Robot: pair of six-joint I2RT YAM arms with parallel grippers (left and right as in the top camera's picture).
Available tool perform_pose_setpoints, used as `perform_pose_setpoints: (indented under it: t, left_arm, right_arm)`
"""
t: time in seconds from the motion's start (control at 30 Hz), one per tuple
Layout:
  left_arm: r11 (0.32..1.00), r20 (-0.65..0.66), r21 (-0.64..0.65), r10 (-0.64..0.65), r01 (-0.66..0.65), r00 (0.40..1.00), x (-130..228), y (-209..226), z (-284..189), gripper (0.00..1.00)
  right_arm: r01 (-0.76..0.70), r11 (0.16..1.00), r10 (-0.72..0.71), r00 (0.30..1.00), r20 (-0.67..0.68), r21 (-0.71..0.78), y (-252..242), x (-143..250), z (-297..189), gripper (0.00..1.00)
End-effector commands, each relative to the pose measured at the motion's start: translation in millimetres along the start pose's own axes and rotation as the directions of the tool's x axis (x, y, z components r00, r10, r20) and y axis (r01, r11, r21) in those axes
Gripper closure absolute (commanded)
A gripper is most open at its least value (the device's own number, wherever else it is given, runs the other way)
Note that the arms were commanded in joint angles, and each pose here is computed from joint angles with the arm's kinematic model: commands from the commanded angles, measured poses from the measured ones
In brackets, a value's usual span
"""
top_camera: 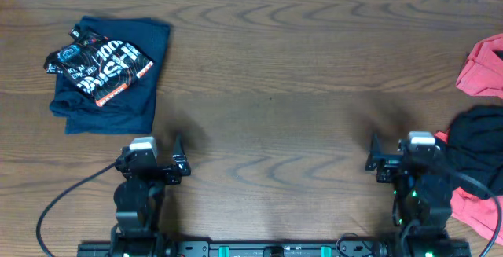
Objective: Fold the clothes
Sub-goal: 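Reach the right gripper to the black garment on the red shirt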
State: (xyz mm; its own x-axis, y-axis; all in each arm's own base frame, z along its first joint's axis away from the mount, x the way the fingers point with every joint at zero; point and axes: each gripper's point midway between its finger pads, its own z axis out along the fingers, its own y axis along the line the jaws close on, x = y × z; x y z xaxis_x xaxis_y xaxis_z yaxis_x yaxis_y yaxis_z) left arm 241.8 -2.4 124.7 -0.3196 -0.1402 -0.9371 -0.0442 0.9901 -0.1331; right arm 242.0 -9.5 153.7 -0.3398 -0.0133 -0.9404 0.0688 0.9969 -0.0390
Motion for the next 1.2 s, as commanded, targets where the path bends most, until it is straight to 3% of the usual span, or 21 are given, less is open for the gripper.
perform_pose_setpoints:
  t: [0.0, 0.17, 0.3, 0.47, 0.6, 0.73, 0.93, 1.17]
  left_arm:
    - [1.0, -0.027, 0.01, -0.022, 0.022, 0.999, -26, -6, -4, 0.02]
    - [1.0, -0.202, -0.02, -0.021, 0.017, 0.979, -35, -7, 1, 0.02]
    - [0.999, -0.373, -0.048, -0.025, 0.008, 0.928, -33, -7, 5, 0.02]
    - [0.998, -0.521, -0.061, -0.034, 0.002, 0.853, -27, -9, 7, 0.02]
    - [0.998, -0.549, -0.064, -0.043, 0.009, 0.835, -21, -9, 11, 0.02]
    - [0.998, -0.553, -0.065, -0.043, 0.009, 0.832, -20, -9, 12, 0.02]
    - [0.998, -0.554, -0.065, -0.043, 0.009, 0.832, -20, -9, 12, 0.02]
    - [0.998, -0.554, -0.065, -0.043, 0.009, 0.832, -20, -9, 12, 0.02]
  right_arm:
    - [-0.025, 0.998, 0.028, 0.998, -0.052, 0.064, -11, -16, 1, 0.01]
    - [-0.01, 0.996, 0.033, 0.967, -0.252, 0.094, -16, -14, 17, 0.01]
    - [0.007, 0.993, 0.046, 0.902, -0.429, 0.12, -24, -1, 31, 0.01]
    - [-0.015, 0.998, 0.048, 0.856, -0.515, 0.068, -14, 3, 52, 0.01]
    - [0.013, 0.955, 0.16, 0.821, -0.548, 0.298, -51, 21, 53, 0.01]
    - [0.051, 0.814, 0.347, 0.756, -0.555, 0.578, -103, 53, 39, 0.01]
    - [0.092, 0.716, 0.492, 0.636, -0.594, 0.692, -142, 98, 27, 0.14]
    - [0.078, 0.637, 0.602, 0.57, -0.559, 0.767, -172, 127, 23, 0.26]
